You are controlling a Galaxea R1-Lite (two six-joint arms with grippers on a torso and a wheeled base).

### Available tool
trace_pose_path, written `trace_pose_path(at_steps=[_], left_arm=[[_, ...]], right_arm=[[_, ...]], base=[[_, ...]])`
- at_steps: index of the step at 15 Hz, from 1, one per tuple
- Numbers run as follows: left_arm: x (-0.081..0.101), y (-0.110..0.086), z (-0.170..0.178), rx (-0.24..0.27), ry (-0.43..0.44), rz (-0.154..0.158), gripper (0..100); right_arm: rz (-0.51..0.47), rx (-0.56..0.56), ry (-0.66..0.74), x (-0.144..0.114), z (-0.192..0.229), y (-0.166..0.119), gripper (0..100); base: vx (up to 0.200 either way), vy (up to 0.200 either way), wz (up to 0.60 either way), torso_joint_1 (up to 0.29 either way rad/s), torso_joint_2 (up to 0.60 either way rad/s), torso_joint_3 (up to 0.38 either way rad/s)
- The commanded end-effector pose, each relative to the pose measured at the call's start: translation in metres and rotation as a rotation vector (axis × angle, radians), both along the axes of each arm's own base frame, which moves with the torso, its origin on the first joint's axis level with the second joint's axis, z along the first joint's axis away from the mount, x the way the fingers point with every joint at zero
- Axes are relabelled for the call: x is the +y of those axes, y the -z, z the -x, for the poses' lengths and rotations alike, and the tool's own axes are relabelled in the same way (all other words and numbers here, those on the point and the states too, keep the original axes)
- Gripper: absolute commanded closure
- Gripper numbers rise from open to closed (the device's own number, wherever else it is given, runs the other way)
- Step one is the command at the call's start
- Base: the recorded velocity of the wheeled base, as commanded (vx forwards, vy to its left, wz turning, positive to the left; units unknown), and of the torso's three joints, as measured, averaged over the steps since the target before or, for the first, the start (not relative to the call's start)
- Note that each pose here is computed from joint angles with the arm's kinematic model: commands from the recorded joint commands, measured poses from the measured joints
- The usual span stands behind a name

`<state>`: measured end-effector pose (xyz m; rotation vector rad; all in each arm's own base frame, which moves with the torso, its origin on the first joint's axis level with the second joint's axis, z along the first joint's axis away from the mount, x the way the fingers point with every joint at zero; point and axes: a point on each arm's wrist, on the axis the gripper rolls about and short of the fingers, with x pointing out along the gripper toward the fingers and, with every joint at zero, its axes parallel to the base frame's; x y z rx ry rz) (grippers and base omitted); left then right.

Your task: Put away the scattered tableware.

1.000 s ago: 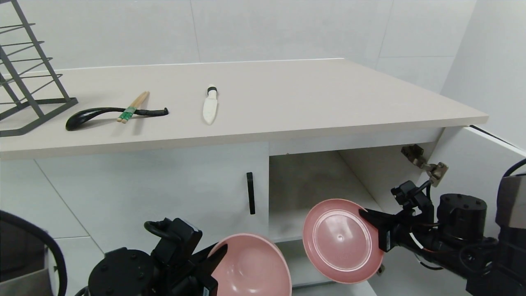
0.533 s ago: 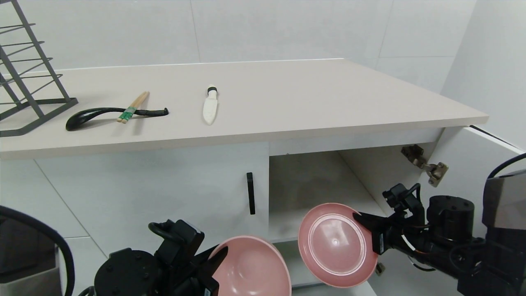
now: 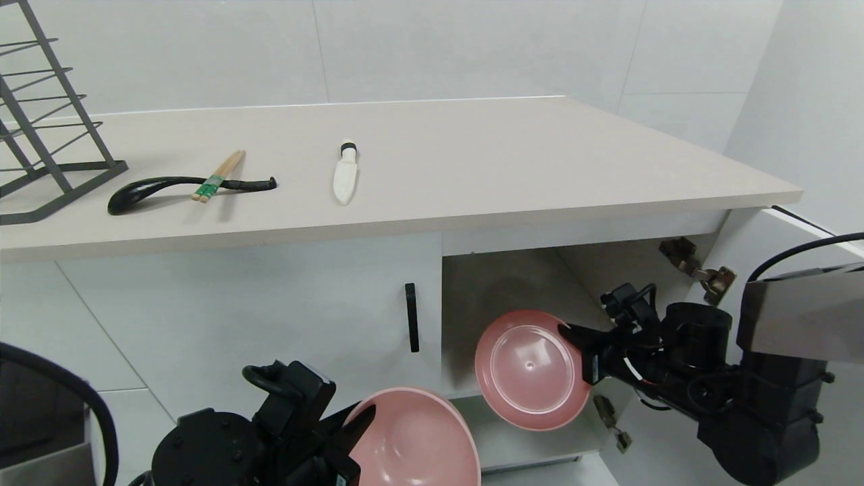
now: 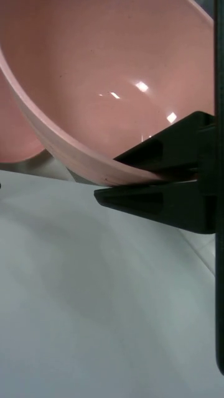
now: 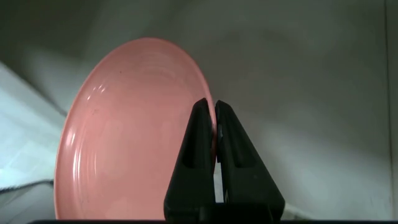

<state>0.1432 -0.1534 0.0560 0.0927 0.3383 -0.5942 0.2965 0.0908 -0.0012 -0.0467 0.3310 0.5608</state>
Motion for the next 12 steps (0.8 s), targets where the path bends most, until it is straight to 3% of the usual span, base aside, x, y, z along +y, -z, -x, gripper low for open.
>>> trace_pose_path(at_steps=[1, 6, 10, 12], left_arm=[[0.002, -0.005, 0.000, -0.016, -0.008, 0.018, 100], [0.006, -0.023, 0.001, -0.076, -0.014, 0.086, 100], [0.009, -0.036, 0.004, -0.121, -0.013, 0.138, 100], [0.010, -0.039, 0.005, -0.132, -0.013, 0.149, 100]], right_arm=[[-0.005, -0.002, -0.002, 0.005, -0.014, 0.013, 100], [-0.106, -0.003, 0.033, 0.009, -0.030, 0.010, 100], [-0.108, 0.033, 0.050, 0.008, -0.040, 0.032, 100], [-0.139, 0.046, 0.062, 0.008, -0.044, 0.036, 100]], base=[[0.000, 0.000, 0.00, 0.000, 0.00, 0.000], [0.000, 0.000, 0.00, 0.000, 0.00, 0.000], [0.000, 0.000, 0.00, 0.000, 0.00, 0.000], [0.000, 0.000, 0.00, 0.000, 0.00, 0.000]])
